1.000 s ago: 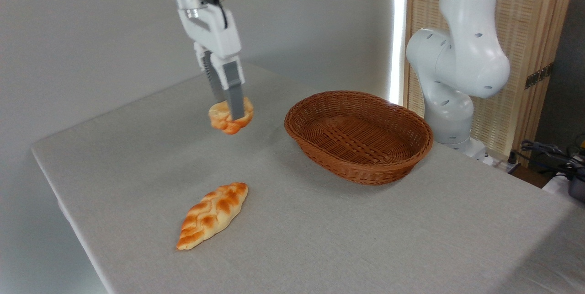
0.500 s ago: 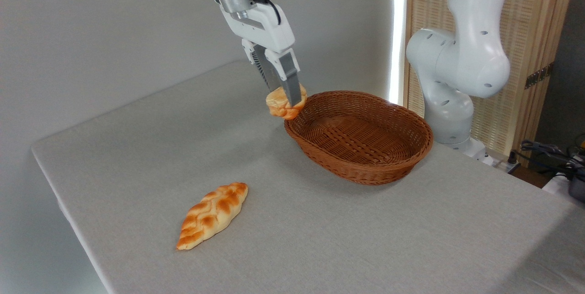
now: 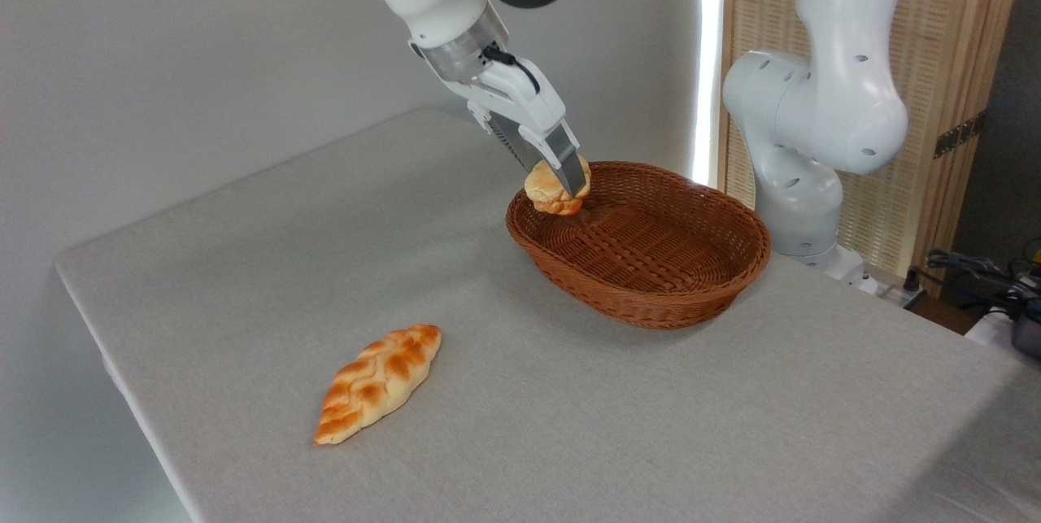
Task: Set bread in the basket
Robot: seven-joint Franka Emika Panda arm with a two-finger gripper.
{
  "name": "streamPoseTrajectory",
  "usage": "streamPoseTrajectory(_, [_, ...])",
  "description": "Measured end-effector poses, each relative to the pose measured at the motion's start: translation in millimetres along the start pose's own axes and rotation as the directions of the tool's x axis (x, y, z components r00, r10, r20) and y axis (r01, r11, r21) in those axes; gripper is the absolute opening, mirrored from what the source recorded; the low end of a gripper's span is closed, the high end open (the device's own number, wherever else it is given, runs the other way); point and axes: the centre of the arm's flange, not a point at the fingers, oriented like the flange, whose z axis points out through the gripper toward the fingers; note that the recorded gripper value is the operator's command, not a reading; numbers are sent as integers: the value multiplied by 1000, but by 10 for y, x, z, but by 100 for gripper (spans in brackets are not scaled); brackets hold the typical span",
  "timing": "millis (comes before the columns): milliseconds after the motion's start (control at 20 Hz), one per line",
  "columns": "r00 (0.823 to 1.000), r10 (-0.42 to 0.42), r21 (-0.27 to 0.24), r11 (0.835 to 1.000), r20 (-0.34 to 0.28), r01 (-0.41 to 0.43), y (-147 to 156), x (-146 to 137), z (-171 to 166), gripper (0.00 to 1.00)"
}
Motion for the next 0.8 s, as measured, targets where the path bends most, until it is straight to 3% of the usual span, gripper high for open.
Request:
streamPoseTrajectory(300, [1000,1,-26,1000,27,-1,-64,78,125,100])
streamPoseTrajectory(550, [1000,8,-19,1000,16,-7,-61,89,75,100])
streamPoseTrajectory(650, [999,18,6,1000,-27,-18,-51,111,-84,100])
streamPoseTrajectory(800, [990,7,54,999,-143,0,-170,97,-420,100])
